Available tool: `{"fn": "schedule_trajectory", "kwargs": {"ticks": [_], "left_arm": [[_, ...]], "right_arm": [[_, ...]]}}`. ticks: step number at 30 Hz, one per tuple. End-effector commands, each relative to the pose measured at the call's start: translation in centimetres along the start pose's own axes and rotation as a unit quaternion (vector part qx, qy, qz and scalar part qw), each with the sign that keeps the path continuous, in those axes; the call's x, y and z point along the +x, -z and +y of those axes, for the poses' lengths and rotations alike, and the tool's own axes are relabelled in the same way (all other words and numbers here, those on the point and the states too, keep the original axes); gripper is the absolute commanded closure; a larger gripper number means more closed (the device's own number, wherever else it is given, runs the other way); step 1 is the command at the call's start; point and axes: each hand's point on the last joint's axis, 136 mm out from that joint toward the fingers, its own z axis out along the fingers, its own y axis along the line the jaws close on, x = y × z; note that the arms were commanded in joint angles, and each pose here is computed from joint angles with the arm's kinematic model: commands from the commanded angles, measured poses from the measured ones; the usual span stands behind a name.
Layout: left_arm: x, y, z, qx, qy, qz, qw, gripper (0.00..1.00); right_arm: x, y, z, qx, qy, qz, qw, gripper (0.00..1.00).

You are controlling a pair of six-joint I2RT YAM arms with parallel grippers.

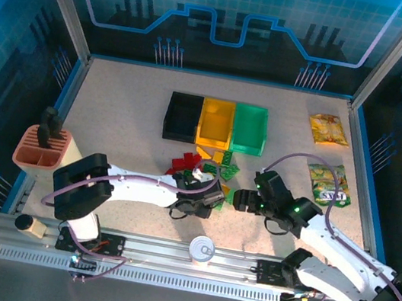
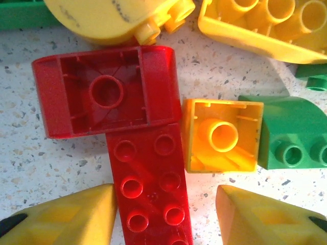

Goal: Sort the legos into containers by color

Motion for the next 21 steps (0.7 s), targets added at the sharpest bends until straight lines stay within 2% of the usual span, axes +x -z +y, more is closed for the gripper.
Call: {"fn": "schedule_trajectory", "kwargs": {"ticks": [1, 6, 13, 17, 21], "left_arm": [[0.9, 0.1, 1.4, -0.018, 0.003, 0.004, 1.0, 0.49], [1.1, 0.0, 1.6, -0.026, -0.004, 0.006, 1.0, 0.51], [0.6, 0.8, 2.1, -0.032, -0.012, -0.013, 0.999, 0.69], [0.1, 3.1, 2.7, -0.013, -0.001, -0.038, 0.999, 0.72], [-1.8, 6.8, 3.4, 0.012, 0.002, -0.091, 0.996, 0.73]], "right_arm": [[-0.3, -0.1, 0.6, -0.009, 0.004, -0.007, 1.0, 0.15], [-0.4, 0.0, 0.7, -0.013, -0.007, -0.014, 1.0, 0.15], [-0.2, 0.1, 0.4, -0.012, -0.016, -0.019, 1.0, 0.15], [0.3, -0.1, -0.5, -0.001, -0.023, -0.021, 1.0, 0.16], [0.6, -0.4, -0.8, 0.003, -0.026, -0.021, 0.999, 0.16]]}}
